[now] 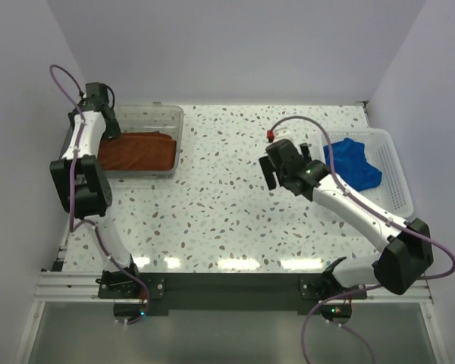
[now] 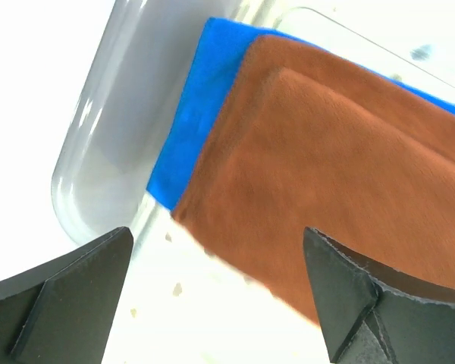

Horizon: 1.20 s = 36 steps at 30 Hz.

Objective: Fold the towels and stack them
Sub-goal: Neatly place the folded towel into the bin, then grab crumpled towel

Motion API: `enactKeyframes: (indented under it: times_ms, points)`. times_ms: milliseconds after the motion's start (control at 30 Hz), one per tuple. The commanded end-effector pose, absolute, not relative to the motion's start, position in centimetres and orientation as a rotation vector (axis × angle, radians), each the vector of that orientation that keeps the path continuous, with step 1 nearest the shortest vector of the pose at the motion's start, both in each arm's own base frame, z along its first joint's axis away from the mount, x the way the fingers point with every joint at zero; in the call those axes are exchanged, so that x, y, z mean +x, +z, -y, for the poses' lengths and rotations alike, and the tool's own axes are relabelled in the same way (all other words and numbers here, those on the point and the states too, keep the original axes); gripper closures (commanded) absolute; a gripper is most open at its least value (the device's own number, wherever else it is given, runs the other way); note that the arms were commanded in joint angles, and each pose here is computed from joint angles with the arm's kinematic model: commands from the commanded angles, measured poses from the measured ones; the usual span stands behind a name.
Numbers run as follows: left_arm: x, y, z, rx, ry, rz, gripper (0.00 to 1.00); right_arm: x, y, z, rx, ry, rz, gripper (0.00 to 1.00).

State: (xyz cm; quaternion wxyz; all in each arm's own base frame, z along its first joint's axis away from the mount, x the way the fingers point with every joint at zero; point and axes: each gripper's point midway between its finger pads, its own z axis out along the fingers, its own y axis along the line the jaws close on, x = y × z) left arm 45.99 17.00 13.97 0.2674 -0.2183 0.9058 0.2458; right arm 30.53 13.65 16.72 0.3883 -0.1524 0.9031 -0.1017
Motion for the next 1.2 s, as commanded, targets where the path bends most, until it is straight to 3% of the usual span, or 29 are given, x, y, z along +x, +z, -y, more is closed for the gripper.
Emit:
enactKeyframes:
  times_ms: [0,200,233,433,633,667,733,767,833,900,1167]
  points:
    - [45.5,21.4,-12.6,-0.539,0.446,-2.264,0.00,32.8,21.0,-7.8,-0.034,-0.410,-2.220,0.01]
    - [41.7,21.9,-2.8,-0.299,0.075,-2.152,0.00,35.6,19.0,0.9,0.410,-0.433,-2.246,0.04]
    - [40.2,19.5,-2.1,-0.301,0.030,-2.196,0.00,36.2,18.9,2.8,0.490,-0.430,-2.228,0.05]
    - [34.6,20.0,0.3,-0.227,-0.104,-2.073,0.00,39.4,14.9,7.1,0.717,-0.336,-2.222,0.10]
    - [33.0,19.5,2.2,-0.153,-0.181,-2.028,0.00,41.5,9.6,8.4,0.823,-0.251,-2.284,0.19]
    - [32.9,19.4,2.3,-0.150,-0.185,-2.027,0.00,41.4,8.7,8.6,0.841,-0.244,-2.298,0.22]
    - [32.8,19.1,2.6,-0.141,-0.203,-2.032,0.00,41.6,7.8,8.4,0.830,-0.196,-2.315,0.42]
    - [32.7,19.3,2.6,-0.136,-0.205,-2.030,0.00,41.5,7.9,8.5,0.794,-0.210,-2.328,0.63]
    - [32.6,19.3,2.6,-0.124,-0.201,-2.039,0.00,41.0,9.4,9.0,0.779,-0.251,-2.319,0.88]
    - [32.5,19.1,2.7,-0.100,-0.203,-2.045,0.00,40.6,11.4,8.7,0.717,-0.262,-2.305,1.00]
    - [32.6,18.2,3.2,-0.080,-0.230,-2.058,0.00,42.9,27.4,2.0,0.325,-0.270,-2.075,1.00]
